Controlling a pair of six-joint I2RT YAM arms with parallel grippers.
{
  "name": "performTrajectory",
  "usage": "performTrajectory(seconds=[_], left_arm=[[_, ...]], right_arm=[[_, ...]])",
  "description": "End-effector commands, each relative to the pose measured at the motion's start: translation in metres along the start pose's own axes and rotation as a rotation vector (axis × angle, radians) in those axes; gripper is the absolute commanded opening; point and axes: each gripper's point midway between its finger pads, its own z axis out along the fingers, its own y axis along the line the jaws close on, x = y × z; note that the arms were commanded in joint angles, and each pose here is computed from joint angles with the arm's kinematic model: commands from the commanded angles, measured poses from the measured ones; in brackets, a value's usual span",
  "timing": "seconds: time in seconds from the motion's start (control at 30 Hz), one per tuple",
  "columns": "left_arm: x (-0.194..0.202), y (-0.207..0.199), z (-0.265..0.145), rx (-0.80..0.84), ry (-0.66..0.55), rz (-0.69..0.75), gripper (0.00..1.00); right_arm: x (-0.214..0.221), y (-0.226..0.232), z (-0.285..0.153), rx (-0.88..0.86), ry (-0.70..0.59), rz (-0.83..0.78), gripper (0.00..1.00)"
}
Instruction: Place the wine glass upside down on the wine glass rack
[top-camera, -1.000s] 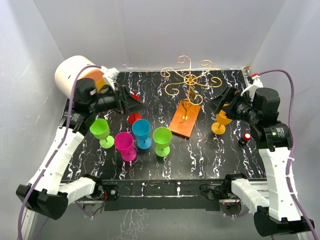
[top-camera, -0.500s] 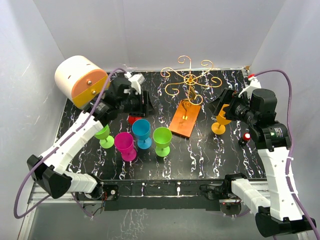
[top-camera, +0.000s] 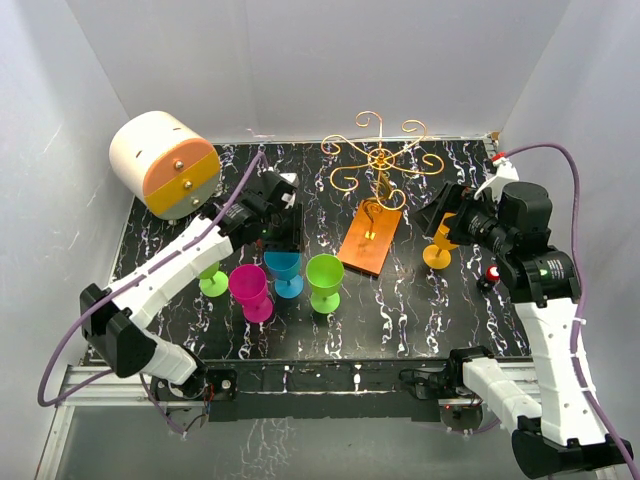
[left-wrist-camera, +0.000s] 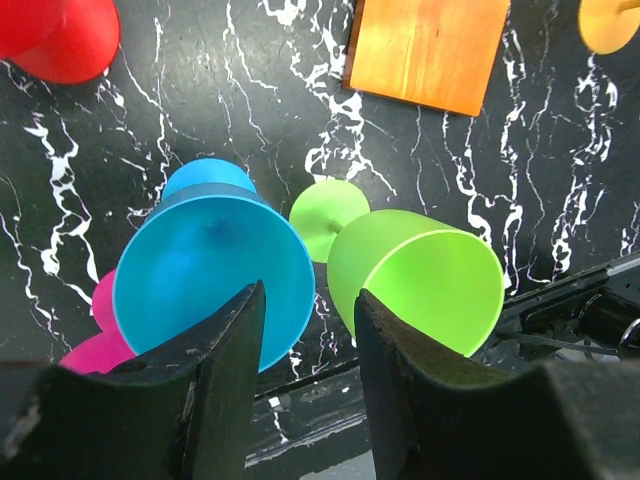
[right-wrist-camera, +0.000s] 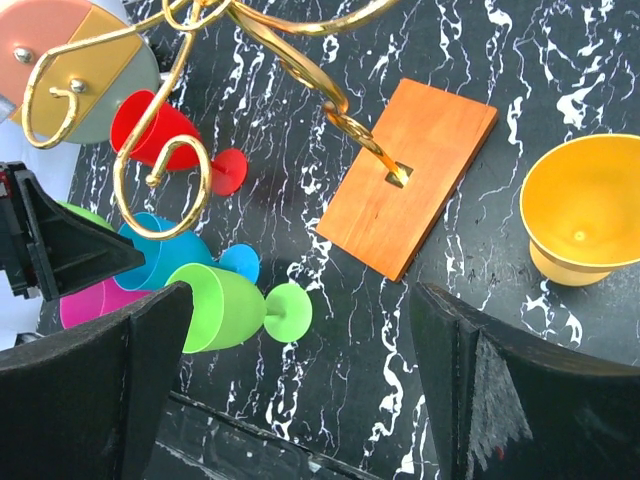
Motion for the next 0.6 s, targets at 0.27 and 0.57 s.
performTrajectory(seconds=[0.27,0.57], left_arm=[[-0.002,-0.001,0.016,-0.038,0.008,-0.031,0.39],[0.006,0.011,0.034,-0.113,0.054,-0.016,0.32]], right_arm=[[-0.008,0.007,0.007,-0.040,-0.036,0.010,0.87],[-0.009,0.006,0.008,-0.035,-0.043,0.013,0.87]])
